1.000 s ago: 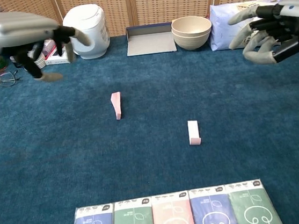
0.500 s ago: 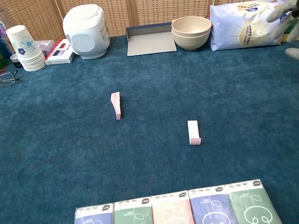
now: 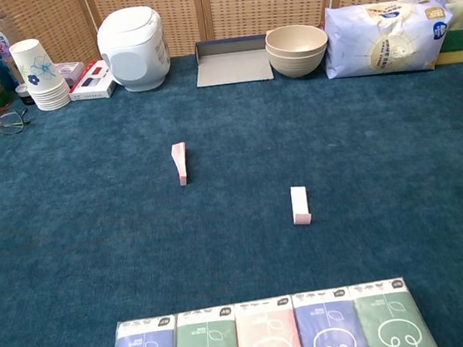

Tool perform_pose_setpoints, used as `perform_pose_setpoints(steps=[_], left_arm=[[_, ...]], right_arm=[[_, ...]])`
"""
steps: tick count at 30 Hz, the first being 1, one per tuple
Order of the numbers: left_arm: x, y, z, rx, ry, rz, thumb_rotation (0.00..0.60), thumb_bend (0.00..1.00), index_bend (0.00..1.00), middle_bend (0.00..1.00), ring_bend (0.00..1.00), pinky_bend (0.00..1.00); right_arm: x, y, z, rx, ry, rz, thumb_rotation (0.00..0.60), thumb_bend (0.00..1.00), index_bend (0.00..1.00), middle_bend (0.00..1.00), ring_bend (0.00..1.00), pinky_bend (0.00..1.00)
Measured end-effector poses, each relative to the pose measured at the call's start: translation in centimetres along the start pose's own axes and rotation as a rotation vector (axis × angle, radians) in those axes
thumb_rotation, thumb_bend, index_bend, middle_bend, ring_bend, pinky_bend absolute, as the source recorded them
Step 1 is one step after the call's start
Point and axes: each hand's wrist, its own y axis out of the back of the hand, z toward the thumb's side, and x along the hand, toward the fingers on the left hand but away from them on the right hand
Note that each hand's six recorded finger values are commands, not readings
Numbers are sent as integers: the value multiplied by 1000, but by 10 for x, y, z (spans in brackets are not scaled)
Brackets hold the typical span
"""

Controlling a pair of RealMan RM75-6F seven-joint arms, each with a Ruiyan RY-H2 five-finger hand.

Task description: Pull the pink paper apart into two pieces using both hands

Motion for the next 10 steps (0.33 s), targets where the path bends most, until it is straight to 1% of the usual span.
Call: perform_pose_setpoints(steps=[4,10], left_arm=[[-10,-2,-3,-13,11,-2,600,302,179,354,322,526],[-11,-2,0,-38,6,3,600,302,179,353,321,527]], right_arm=[[12,4,-5,18,-27,-6,600,416,235,352,343,410],[19,10,-7,10,-28,-22,600,416,241,352,343,410]])
